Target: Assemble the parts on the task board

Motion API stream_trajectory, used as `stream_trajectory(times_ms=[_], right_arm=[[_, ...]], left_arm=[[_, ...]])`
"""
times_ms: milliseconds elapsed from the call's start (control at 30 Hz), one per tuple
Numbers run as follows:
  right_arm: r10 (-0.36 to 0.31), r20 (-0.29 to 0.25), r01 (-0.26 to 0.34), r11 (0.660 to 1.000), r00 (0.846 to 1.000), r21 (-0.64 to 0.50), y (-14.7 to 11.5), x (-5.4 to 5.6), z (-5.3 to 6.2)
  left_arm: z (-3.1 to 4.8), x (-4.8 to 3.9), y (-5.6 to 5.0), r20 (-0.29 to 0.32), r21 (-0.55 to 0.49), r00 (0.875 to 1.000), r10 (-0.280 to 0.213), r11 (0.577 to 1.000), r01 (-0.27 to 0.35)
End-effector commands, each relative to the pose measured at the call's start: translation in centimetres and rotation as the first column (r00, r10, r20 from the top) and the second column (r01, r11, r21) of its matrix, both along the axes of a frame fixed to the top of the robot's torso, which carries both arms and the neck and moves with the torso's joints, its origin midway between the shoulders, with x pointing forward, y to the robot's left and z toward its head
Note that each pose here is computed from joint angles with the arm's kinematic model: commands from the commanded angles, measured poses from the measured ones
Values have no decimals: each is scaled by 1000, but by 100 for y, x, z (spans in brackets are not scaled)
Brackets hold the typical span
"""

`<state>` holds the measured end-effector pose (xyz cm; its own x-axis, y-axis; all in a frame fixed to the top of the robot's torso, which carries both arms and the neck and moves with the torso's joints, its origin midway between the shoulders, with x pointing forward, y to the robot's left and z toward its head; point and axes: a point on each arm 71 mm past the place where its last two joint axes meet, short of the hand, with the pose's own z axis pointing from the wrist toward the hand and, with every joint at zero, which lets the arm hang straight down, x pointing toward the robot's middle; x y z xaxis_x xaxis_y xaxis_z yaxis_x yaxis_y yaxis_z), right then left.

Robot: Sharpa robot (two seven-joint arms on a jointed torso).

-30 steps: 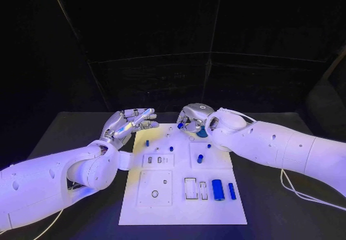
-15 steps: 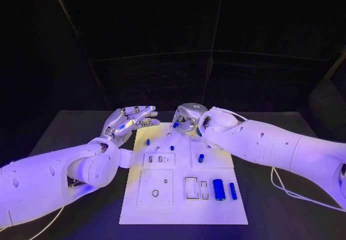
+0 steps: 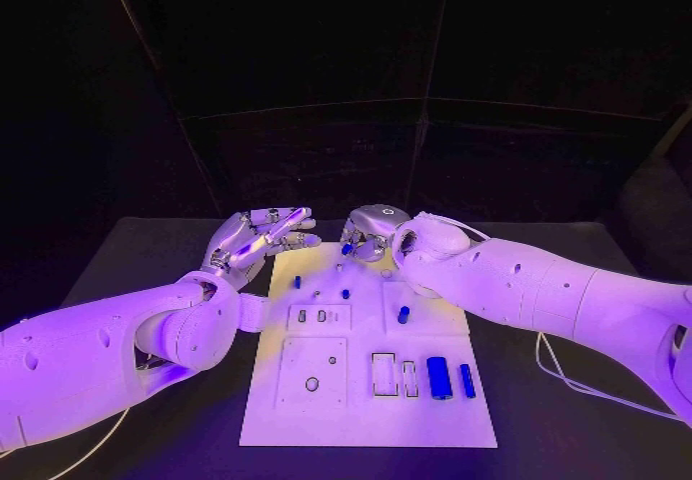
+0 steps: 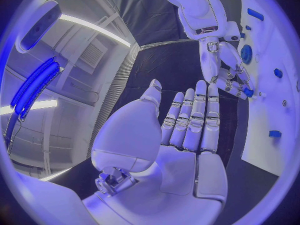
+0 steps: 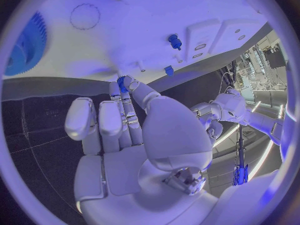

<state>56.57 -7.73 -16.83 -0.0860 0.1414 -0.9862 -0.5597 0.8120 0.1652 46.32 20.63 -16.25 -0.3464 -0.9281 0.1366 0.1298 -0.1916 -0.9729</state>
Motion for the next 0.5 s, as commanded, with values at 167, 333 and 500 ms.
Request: stream_trajectory(times_ms=[167,333,500], right_arm=[[-6,-13,5,1000,1000,-20,44,32,-5],[-13,-17,13,999,1000,-37,55,54,-19],[-14,-16,13,999,1000,-47,71,64,-24]], left_arm=[[27,-3,-29,12,-6,1000,-17,1000,17],[31,0,-30,11,-6,1000,-20,1000,20],[36,8,-27,11,-5,1000,-21,1000,21]])
